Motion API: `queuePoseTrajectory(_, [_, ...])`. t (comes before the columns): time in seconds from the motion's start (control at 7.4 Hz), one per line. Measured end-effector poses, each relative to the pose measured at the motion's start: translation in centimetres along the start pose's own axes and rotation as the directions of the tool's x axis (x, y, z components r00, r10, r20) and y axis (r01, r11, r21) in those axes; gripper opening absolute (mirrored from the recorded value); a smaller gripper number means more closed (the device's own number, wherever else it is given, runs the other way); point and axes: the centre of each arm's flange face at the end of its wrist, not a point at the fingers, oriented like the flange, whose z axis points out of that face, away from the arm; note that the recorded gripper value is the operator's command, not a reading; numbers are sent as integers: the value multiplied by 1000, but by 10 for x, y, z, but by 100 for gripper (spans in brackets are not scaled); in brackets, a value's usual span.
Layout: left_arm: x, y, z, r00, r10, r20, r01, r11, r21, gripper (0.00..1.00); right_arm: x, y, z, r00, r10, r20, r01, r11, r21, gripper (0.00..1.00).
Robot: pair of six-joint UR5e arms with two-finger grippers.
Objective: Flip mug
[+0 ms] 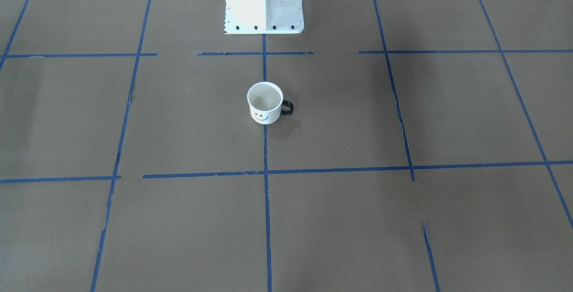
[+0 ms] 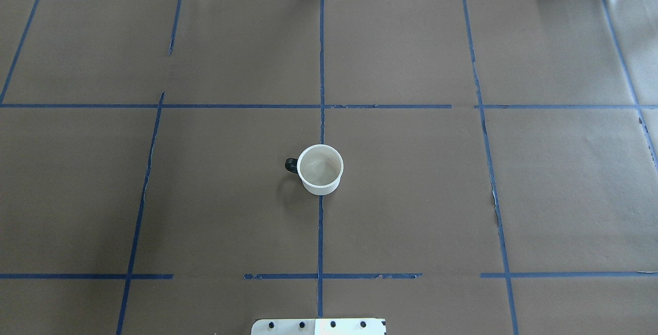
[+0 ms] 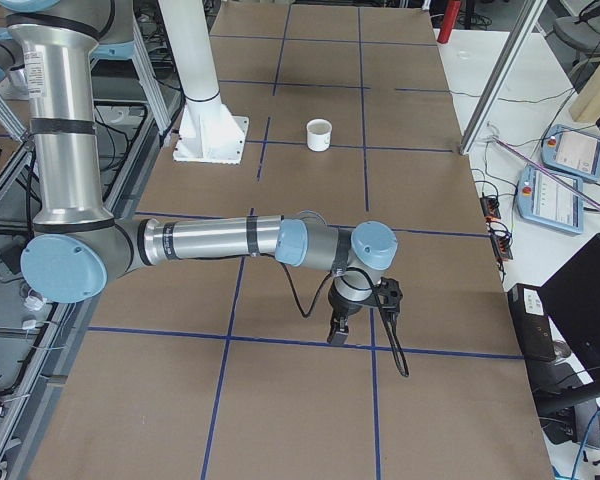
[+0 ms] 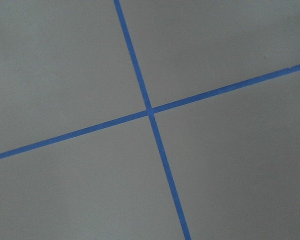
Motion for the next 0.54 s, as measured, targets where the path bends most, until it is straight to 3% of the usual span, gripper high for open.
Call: queuePoseTrajectory(0.54, [-4,10,9,996,-26,-91,26,1000,-3,100,0,0,0,1000,-1,0,1,1000,1,100])
